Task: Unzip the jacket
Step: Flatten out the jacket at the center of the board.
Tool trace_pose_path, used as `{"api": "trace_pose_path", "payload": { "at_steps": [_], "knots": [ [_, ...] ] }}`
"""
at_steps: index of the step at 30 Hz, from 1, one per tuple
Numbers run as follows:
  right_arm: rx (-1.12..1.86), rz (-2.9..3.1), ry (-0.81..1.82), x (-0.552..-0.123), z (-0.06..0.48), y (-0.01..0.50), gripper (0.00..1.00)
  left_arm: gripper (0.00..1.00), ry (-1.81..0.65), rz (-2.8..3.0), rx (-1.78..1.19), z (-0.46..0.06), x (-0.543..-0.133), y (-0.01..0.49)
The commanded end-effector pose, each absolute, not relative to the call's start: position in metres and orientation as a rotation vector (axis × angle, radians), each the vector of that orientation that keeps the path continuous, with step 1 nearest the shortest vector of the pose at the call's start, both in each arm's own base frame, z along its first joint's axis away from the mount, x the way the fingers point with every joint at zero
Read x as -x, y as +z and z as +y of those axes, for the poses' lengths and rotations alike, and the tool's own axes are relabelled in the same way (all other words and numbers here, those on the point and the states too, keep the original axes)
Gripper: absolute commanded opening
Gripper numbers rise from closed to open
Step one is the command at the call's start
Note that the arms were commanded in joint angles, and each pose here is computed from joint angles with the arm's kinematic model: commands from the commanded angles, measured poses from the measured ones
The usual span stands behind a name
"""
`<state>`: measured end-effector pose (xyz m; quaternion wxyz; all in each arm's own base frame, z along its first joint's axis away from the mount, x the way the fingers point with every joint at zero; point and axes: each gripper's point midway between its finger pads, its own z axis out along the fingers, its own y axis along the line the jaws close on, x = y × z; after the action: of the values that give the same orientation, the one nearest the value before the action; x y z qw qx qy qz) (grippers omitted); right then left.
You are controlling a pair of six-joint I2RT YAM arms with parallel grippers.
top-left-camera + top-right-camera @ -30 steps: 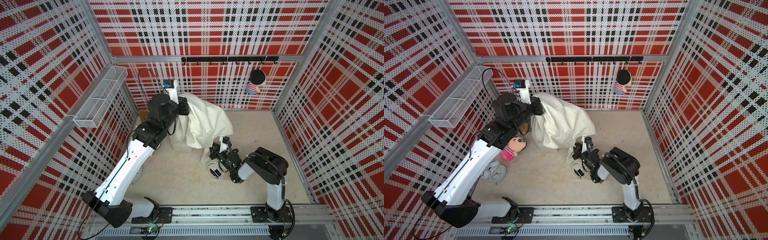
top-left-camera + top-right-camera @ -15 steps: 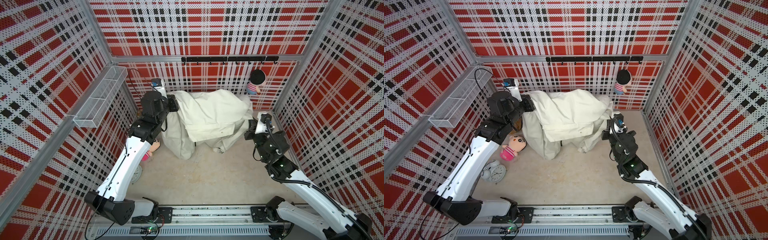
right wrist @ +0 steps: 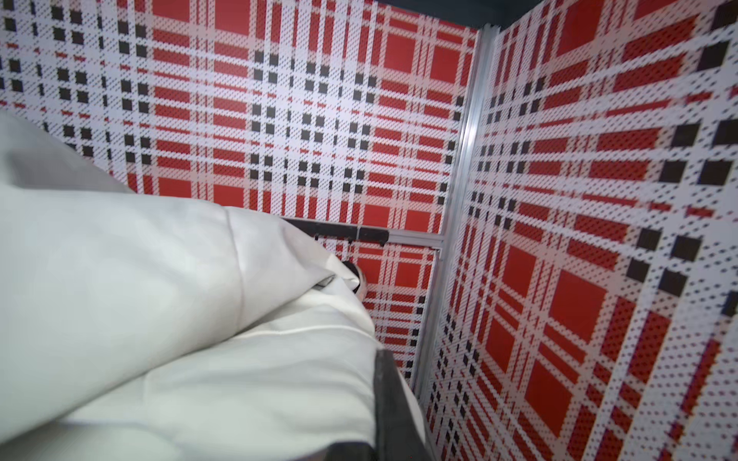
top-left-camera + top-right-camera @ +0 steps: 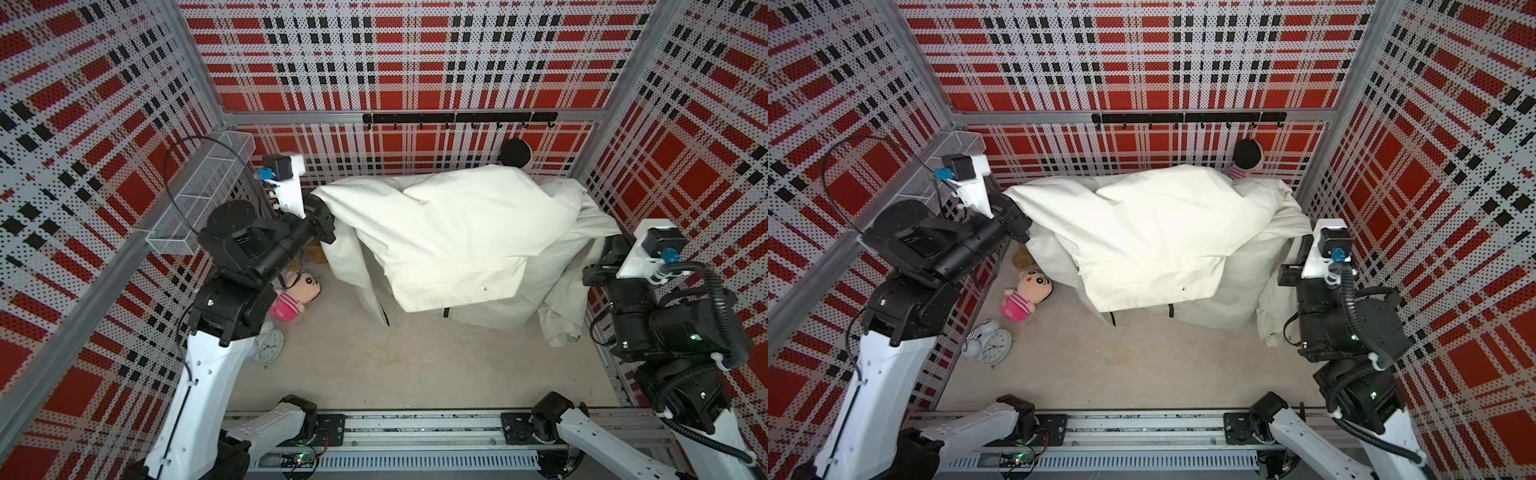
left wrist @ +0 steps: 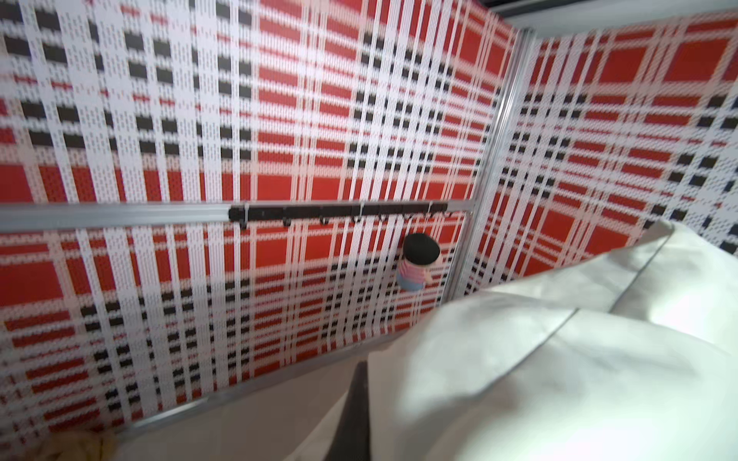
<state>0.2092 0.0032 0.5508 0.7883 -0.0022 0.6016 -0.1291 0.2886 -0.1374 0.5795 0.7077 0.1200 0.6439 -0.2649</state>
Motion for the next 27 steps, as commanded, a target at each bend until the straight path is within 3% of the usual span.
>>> {"api": "trace_pose_path", "payload": {
  "at_steps": [1,3,7,11,14,19,27],
  "knots": [
    [0.098,1.437,-0.643,-0.262,0.008,0.536,0.0,0.0,-0.519,1.587,-0.199,-0.135,-0.358,0.554],
    [0.172,1.56,-0.735,-0.315,0.01,0.511,0.0,0.0,-0.546,1.779,-0.189,-0.135,-0.421,0.501],
    [0.147,1.93,-0.373,-0.418,-0.02,0.406,0.0,0.0,-0.583,2.179,-0.174,-0.145,-0.506,0.341],
    [0.157,2.201,-0.253,-0.463,-0.011,0.289,0.0,0.0,-0.467,2.539,-0.152,-0.139,-0.518,0.175],
    [0.113,2.327,-0.205,-0.469,-0.008,0.233,0.0,0.0,-0.414,2.663,-0.167,-0.136,-0.505,0.113],
    [0.105,2.403,-0.213,-0.461,-0.01,0.195,0.0,0.0,-0.307,2.64,-0.221,-0.133,-0.504,0.097],
    [0.127,2.465,-0.295,-0.441,-0.02,0.165,0.0,0.0,-0.162,2.449,-0.177,-0.115,-0.528,0.149]
  ]
}}
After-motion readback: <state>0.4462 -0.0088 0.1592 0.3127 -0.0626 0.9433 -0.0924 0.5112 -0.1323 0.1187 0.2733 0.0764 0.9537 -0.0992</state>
